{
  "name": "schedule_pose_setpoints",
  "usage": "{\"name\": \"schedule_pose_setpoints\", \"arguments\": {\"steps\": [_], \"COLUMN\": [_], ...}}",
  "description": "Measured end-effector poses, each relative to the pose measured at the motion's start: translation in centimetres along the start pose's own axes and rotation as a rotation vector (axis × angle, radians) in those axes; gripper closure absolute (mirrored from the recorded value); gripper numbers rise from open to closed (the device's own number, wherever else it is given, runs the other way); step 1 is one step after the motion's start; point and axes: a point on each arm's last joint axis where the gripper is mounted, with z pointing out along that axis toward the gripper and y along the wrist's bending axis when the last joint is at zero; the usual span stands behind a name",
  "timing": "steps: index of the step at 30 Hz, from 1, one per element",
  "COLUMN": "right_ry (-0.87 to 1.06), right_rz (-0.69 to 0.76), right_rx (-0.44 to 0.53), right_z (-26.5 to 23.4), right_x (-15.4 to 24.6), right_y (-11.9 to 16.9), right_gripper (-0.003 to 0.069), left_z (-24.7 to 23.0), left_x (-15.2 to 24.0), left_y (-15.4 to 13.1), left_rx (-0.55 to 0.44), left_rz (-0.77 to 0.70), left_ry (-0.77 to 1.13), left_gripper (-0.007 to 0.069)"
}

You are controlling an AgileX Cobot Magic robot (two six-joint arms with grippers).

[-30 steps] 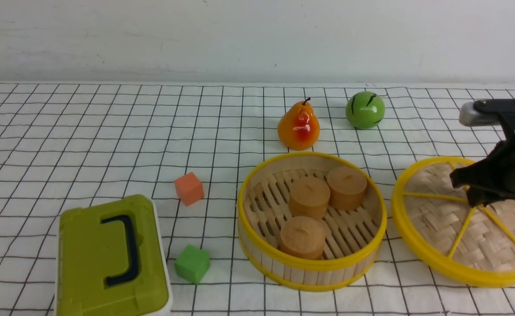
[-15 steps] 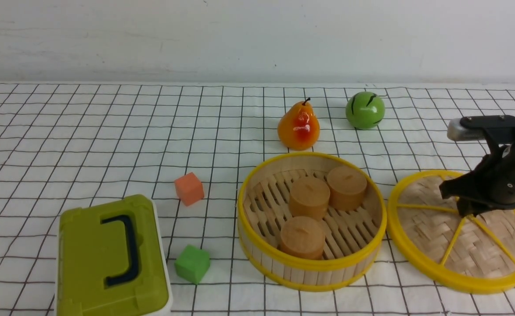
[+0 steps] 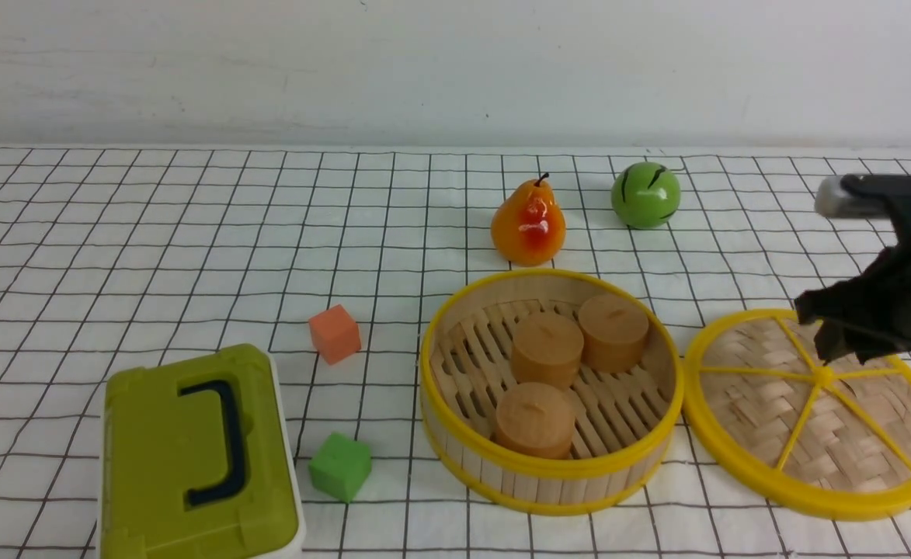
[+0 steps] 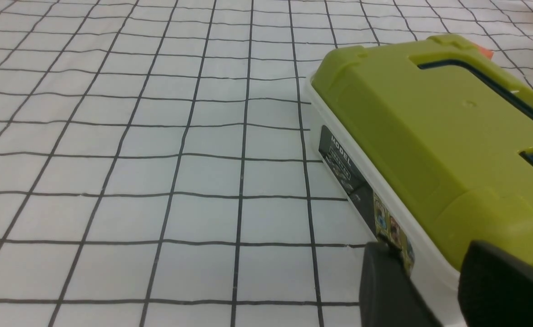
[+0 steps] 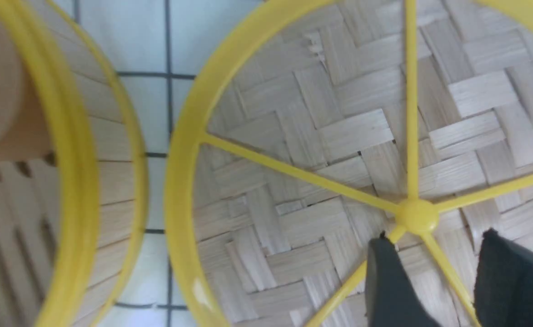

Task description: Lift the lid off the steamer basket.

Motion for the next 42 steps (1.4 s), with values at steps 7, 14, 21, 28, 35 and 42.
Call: {"name": "schedule_pose_setpoints", "arguments": {"steps": [7,14,21,28,35,42], "right_ry": [-0.237,-0.509,-0.689,-0.736,-0.708,-0.707], "right_rz": [-0.067,-0.122,-0.155,-0.171,-0.191,-0.205], "right_rx": [-0.122,-0.182,-0.181,-0.178,-0.160,-0.137], "right_z": [-10.1,-18.0,-21.6,-22.7,-22.6,-22.5], "right_x": [1.1,7.8,13.4,14.7,14.9,15.0], "right_y": [2.0,2.8,2.7,2.7,2.6,2.5], "right_gripper": [0.0488,0.0613,0.0681,0.0681,0.0676,0.0675], "left_z": [0.0,0.0,0.0,0.0,0.0,0.0], "left_x": [0.0,0.0,0.0,0.0,0.0,0.0], "left_y": [0.0,0.0,0.0,0.0,0.0,0.0], "left_rx": [0.000,0.000,0.000,0.000,0.000,0.000], "left_rz": [0.000,0.000,0.000,0.000,0.000,0.000], "left_ry": [0.000,0.000,0.000,0.000,0.000,0.000], "left_gripper": [0.0386,0.0386,0.0386,0.0386,0.0386,0.0385]}}
